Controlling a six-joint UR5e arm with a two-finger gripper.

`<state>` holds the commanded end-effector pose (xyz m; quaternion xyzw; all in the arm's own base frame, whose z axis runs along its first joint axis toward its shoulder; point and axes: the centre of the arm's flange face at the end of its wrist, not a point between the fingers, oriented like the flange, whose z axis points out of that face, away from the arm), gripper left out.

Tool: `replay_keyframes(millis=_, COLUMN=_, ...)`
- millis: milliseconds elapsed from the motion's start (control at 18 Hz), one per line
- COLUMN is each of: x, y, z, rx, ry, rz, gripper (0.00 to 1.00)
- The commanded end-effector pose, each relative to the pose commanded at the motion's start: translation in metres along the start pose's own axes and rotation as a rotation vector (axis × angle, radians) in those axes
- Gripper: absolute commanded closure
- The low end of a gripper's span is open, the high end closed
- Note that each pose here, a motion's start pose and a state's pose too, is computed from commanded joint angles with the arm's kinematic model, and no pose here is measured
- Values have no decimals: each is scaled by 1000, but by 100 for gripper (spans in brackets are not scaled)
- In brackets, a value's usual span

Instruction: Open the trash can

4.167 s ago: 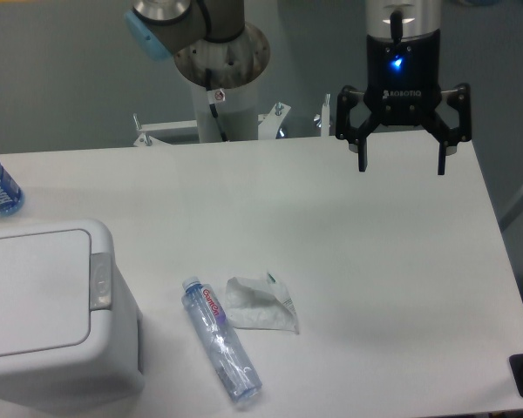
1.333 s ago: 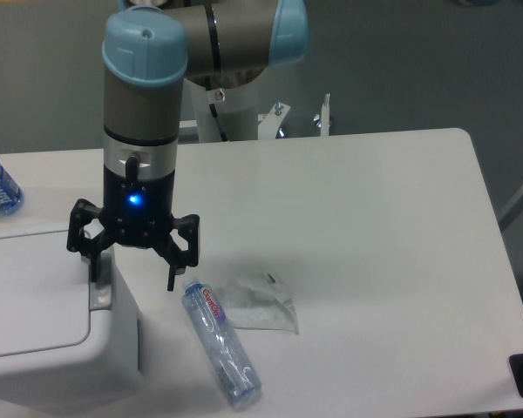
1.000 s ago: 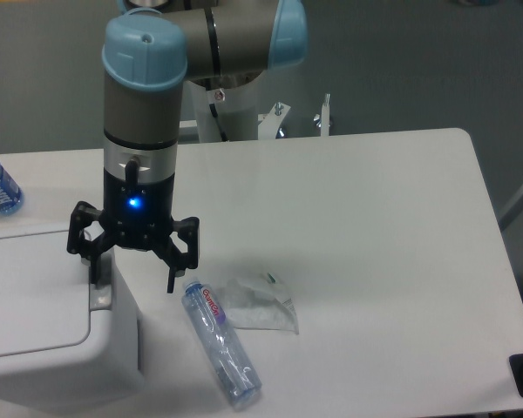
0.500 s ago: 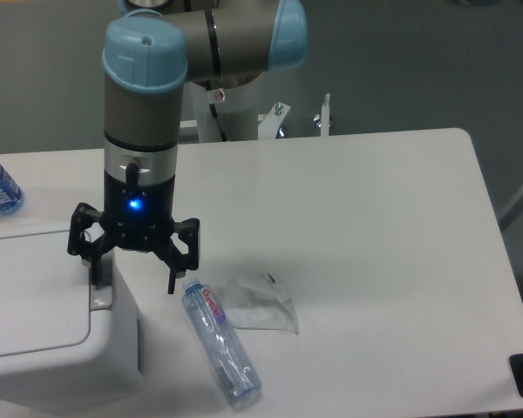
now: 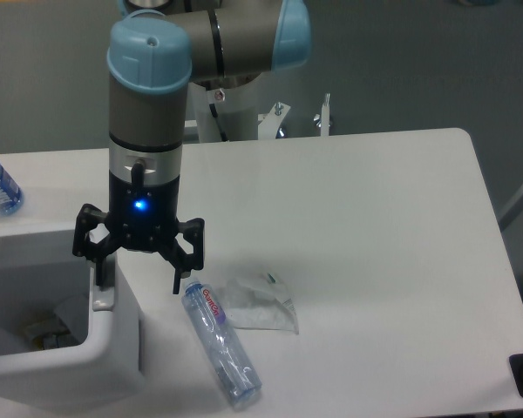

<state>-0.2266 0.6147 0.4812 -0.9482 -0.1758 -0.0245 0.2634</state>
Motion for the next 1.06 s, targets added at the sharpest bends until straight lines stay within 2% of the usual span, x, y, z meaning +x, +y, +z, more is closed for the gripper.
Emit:
replay_keyframes(millis=167, x=-1, y=0, z=0, rx=0, ry=1, rz=-3, gripper=0)
replay_keyframes(millis=389, x=-14, y=-11, z=-26, rx=48, ry=-19, rz=-12, gripper=0)
replay_keyframes(millis=667, x=-55, y=-19, z=-51, rx=80, ry=-65, rz=-24, gripper=0)
replay_keyframes(millis=889, x=-88, y=-4, z=-45, rx=-44, ry=-91, rz=72, gripper=0)
replay_keyframes(millis=1056, x=-106, y=6, z=-42, rx=-128, ry=-179, rz=113, gripper=0)
